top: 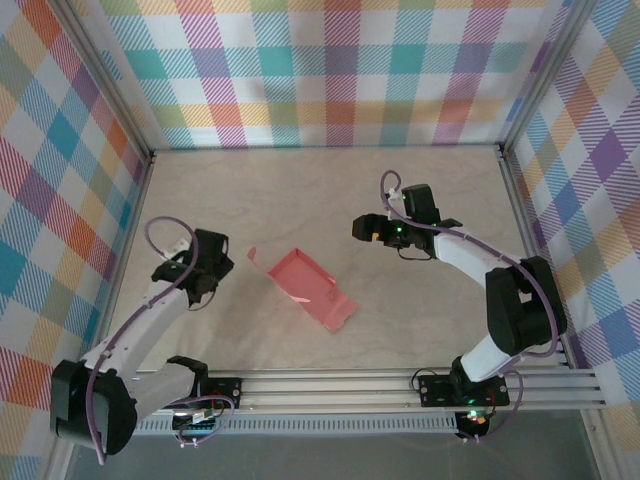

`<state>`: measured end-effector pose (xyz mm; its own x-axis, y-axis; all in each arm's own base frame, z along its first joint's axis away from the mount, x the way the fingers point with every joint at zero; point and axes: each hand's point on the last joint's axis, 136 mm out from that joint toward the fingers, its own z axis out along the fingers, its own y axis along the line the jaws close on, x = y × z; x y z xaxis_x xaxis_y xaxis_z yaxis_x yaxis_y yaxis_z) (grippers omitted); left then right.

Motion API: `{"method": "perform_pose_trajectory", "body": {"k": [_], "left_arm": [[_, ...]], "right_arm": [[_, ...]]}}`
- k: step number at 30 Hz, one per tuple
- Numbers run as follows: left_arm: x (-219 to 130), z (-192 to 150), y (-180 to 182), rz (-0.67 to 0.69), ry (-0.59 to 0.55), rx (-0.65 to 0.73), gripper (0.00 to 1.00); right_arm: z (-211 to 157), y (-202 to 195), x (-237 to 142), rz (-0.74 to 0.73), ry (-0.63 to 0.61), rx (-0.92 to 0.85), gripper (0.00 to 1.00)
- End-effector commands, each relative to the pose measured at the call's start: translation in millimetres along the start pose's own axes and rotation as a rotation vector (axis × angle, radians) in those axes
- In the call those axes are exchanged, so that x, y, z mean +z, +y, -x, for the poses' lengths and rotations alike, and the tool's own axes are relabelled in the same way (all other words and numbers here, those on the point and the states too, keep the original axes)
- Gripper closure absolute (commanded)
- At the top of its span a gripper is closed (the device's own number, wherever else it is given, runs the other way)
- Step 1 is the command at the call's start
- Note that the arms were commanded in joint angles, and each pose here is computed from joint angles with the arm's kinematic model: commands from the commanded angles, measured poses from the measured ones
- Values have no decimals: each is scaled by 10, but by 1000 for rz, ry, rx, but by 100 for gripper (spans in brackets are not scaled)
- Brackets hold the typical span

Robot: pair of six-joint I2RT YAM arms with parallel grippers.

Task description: Fold the paper box

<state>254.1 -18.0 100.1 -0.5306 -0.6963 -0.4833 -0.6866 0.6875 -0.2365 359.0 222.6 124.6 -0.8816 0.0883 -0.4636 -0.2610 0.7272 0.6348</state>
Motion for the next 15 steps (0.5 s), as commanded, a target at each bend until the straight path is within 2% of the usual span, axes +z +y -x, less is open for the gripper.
{"method": "perform_pose_trajectory", "body": {"k": [1,8,15], "left_arm": [[38,-432,-40,-15,128,-91,23],[4,-830,-435,-98,212,-71,37],[77,-803,-989,-151,196,88,42]], "right_arm": [[114,122,17,36,-22,-33,14],[90,104,59,41,-15,-25,14],[100,76,-14,9,-42,-42,14]]}}
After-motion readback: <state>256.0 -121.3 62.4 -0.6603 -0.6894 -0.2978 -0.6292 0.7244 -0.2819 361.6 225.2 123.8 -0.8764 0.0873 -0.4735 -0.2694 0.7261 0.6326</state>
